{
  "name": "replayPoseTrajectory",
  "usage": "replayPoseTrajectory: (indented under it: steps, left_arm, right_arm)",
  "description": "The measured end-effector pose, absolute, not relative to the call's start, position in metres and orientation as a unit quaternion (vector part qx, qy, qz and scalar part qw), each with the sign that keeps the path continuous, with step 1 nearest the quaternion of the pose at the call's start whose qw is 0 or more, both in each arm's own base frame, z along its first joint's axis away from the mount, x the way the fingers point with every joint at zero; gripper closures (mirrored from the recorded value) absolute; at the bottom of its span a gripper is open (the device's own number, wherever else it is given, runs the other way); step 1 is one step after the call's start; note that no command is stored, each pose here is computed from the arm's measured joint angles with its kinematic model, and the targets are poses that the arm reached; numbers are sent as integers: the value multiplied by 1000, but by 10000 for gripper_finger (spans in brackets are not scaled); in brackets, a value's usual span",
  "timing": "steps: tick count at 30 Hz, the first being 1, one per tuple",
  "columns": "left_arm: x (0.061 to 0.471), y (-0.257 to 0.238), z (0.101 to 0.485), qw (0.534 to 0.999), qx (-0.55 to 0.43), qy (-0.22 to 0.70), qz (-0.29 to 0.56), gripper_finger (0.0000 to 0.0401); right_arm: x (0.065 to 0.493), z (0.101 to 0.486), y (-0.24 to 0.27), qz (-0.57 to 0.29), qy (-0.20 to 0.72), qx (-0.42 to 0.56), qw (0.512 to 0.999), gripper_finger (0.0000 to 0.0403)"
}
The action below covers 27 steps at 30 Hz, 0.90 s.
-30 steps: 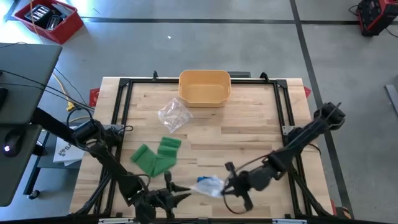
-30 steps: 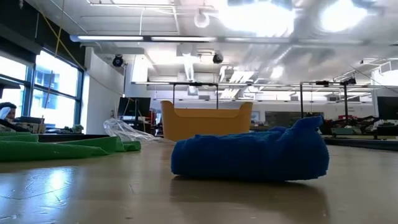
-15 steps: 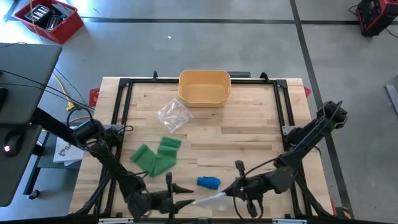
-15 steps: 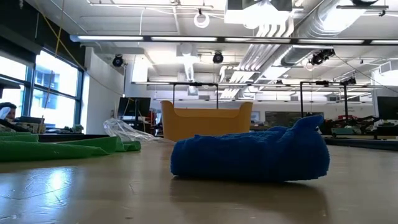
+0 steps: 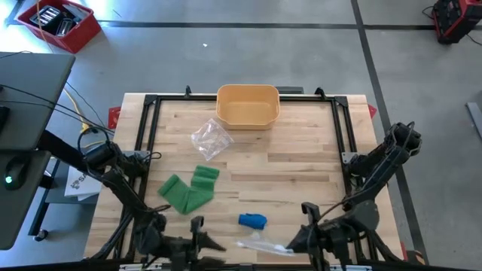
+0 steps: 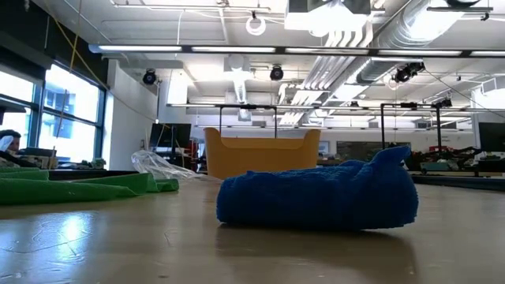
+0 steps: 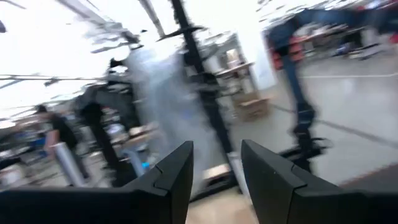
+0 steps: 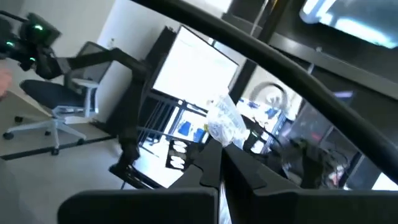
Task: Roll bandage
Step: Open the right transparent zip bag
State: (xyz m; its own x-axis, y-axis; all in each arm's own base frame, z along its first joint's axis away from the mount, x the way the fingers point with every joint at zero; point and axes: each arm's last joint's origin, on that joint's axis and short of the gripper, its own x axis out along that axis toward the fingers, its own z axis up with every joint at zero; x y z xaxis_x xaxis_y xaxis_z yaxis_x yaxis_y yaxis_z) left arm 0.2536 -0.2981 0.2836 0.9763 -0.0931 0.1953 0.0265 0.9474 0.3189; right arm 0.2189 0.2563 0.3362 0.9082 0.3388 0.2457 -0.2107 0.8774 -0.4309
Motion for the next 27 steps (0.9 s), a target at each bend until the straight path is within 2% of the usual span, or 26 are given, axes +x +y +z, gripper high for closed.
replayPoseTrajectory:
  steps: [3, 5, 8, 12, 18, 22, 27]
  left_arm:
    - [261, -290, 285, 980, 169, -109, -6, 270]
    - [264, -288, 289, 978, 158, -133, -21, 267]
    - [266, -283, 296, 975, 139, -171, -34, 257]
    - [273, -276, 298, 973, 147, -175, -22, 236]
    - [283, -269, 299, 966, 145, -202, -73, 209]
    - [284, -266, 300, 965, 140, -211, -69, 212]
    - [290, -259, 304, 959, 131, -236, -85, 235]
  right_arm:
    - [214, 337, 260, 149, -166, -203, 953, 403]
    - [213, 337, 261, 153, -165, -201, 953, 403]
    - [211, 337, 263, 156, -166, -200, 953, 403]
    - [211, 336, 263, 159, -162, -194, 954, 403]
    - [211, 336, 263, 160, -159, -196, 954, 403]
    - [212, 335, 263, 162, -154, -183, 957, 403]
    - [212, 334, 263, 163, -151, -180, 958, 403]
